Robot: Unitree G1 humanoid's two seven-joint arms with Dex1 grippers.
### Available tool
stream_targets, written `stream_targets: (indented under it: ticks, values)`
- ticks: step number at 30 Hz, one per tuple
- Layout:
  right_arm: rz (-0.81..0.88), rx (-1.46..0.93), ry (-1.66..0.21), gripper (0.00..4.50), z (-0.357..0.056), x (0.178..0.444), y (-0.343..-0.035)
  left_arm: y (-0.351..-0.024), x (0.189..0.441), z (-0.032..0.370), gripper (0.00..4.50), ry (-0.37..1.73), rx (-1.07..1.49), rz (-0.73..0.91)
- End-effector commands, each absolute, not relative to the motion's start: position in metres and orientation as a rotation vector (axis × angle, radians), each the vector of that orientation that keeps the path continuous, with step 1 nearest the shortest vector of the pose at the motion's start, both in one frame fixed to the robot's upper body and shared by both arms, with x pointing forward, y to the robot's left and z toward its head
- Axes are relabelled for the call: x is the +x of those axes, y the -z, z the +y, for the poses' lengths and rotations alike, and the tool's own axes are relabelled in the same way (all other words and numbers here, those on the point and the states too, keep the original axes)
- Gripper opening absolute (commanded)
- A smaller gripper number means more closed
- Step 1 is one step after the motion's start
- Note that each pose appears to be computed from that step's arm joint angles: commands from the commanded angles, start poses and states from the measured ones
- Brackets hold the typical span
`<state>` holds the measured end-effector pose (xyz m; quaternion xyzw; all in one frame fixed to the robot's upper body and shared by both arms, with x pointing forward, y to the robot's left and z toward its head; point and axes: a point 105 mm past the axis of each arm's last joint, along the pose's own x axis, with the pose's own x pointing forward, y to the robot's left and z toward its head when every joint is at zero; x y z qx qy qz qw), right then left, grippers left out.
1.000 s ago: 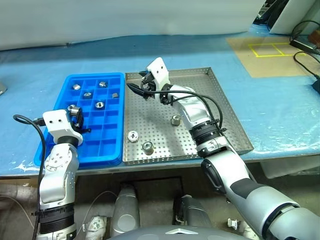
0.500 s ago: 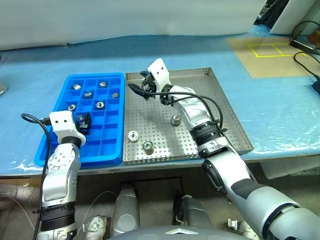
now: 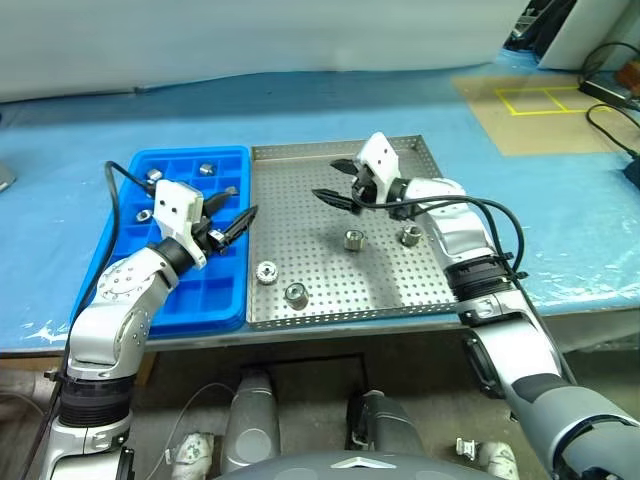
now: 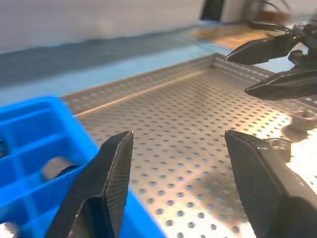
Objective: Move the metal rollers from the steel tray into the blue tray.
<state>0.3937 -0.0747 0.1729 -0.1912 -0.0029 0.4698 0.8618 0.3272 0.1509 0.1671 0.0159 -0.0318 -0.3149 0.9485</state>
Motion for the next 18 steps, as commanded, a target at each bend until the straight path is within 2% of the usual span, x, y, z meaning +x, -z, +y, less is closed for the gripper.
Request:
stream_targets:
  ticks: [1,9,18]
  values:
    - [-0.031,-0.415,-0.97,3.57,-0.08,0.385,-0.179,-0.177,0.338,0.135,3.1,0.715,0.029,-0.105]
    - [0.034,-0.39,-0.888,3.57,-0.087,0.38,-0.157,-0.158,0.34,0.1,3.1,0.89,0.084,-0.05]
    - [0.015,-0.386,-0.753,3.57,-0.127,0.381,-0.174,-0.139,0.365,0.067,3.1,1.015,0.157,0.01]
